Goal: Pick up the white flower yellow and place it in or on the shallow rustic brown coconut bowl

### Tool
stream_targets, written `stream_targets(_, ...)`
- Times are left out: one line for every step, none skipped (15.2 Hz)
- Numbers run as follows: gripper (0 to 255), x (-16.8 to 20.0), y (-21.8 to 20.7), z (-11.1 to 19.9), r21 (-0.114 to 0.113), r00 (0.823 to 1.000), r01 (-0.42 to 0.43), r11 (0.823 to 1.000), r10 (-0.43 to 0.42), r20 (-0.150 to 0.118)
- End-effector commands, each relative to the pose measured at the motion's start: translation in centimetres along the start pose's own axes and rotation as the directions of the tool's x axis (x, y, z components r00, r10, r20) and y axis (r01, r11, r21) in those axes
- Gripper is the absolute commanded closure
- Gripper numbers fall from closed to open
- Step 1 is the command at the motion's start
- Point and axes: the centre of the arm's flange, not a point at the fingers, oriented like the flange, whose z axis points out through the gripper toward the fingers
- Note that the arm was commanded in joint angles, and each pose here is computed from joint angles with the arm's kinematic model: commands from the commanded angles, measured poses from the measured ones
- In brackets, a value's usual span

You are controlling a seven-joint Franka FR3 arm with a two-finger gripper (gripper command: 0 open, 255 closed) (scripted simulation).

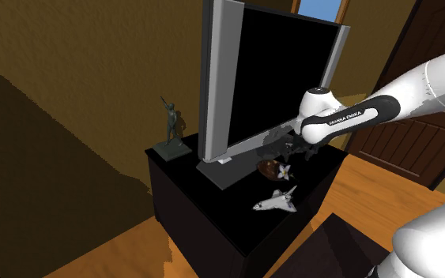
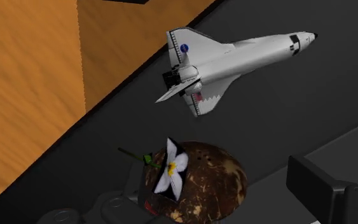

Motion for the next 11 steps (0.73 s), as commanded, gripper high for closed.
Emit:
stream_targets(0,1.2,0.5,2.1,-0.018,0.998,-0.055,0.998,0.055,-0.012)
stream_targets(0,1.8,0.9,3.1,-0.027,0.997,-0.082,0.996,0.081,-0.018)
stream_targets(0,2.4,1.3,4.1,-0.036,0.994,-0.109,0.993,0.108,-0.024)
stream_targets(0,3.0,1.8,5.0,-0.044,0.991,-0.135,0.99,0.134,-0.03)
stream_targets(0,3.6,2.3,6.0,-0.053,0.986,-0.162,0.985,0.16,-0.037)
stream_targets(0,4.2,2.8,6.9,-0.061,0.982,-0.189,0.98,0.186,-0.043)
stream_targets(0,4.7,3.4,7.9,-0.07,0.976,-0.215,0.974,0.212,-0.05)
stream_targets(0,5.3,4.0,8.8,-0.078,0.97,-0.242,0.967,0.238,-0.057)
stream_targets(0,5.8,4.5,9.7,-0.085,0.963,-0.268,0.96,0.263,-0.064)
stream_targets(0,6.4,5.2,10.7,-0.093,0.955,-0.294,0.951,0.288,-0.072)
stream_targets(0,6.9,5.8,11.6,-0.1,0.946,-0.32,0.942,0.313,-0.08)
